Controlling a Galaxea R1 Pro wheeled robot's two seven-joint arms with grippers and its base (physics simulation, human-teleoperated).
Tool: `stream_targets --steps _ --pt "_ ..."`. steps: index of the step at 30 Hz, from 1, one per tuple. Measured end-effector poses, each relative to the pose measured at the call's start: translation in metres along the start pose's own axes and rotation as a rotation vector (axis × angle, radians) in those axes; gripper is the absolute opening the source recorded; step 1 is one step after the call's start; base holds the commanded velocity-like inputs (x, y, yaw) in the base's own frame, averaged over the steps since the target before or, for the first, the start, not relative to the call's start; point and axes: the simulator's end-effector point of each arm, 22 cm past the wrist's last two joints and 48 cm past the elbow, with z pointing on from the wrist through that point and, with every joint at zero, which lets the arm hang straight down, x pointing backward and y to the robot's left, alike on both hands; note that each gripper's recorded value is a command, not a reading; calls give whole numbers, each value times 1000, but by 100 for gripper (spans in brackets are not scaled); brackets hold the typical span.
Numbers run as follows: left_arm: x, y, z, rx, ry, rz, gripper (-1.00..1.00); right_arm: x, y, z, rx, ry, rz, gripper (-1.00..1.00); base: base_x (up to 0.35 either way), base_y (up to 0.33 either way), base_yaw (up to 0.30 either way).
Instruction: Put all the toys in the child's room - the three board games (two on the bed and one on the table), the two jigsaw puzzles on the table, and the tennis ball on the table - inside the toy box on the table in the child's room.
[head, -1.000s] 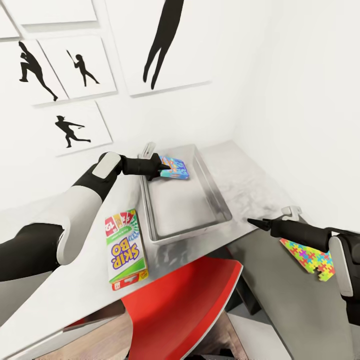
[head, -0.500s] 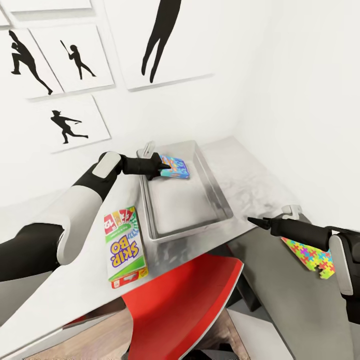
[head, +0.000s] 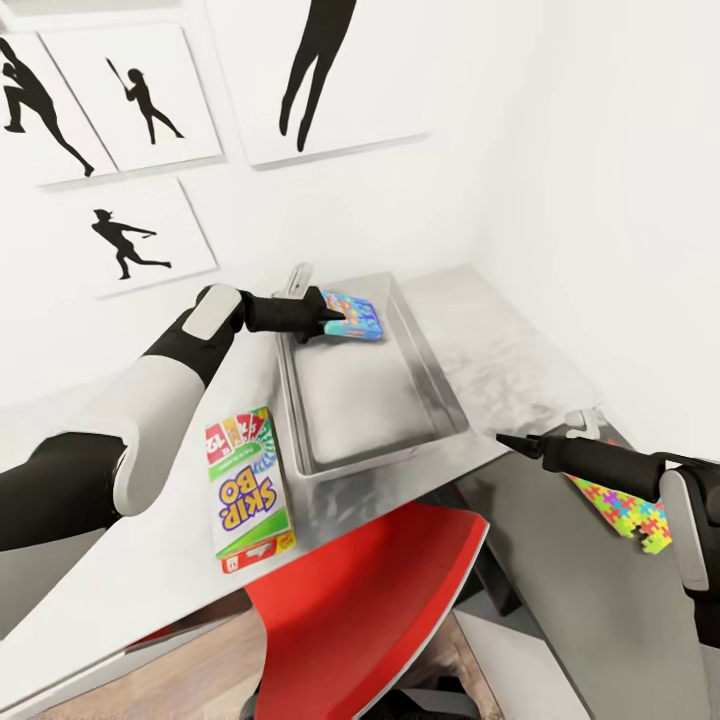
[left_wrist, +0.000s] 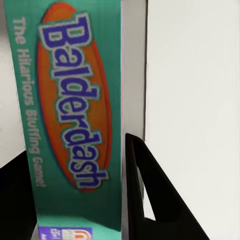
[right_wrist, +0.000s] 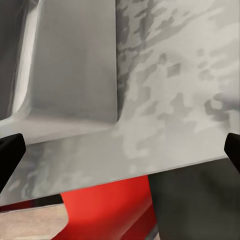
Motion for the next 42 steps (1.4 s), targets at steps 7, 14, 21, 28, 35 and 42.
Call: stream_targets --steps 7,14,21,28,35,42 --pt "-4 -7 4 15 0 5 -100 3 -4 2 1 8 5 100 0 0 0" --pt "-4 -2 8 11 4 5 -100 7 -8 4 4 17 11 100 0 0 0" --pt "-3 5 11 3 8 0 -100 11 -12 7 6 25 17 100 0 0 0" --pt "-2 8 13 -3 10 -1 -100 13 -13 7 8 27 19 100 0 0 0" --pt "-2 9 13 -3 11 0 -100 13 -14 7 9 27 19 100 0 0 0" --pt "-2 9 13 -4 11 0 -100 6 -23 -2 27 -3 36 100 0 0 0"
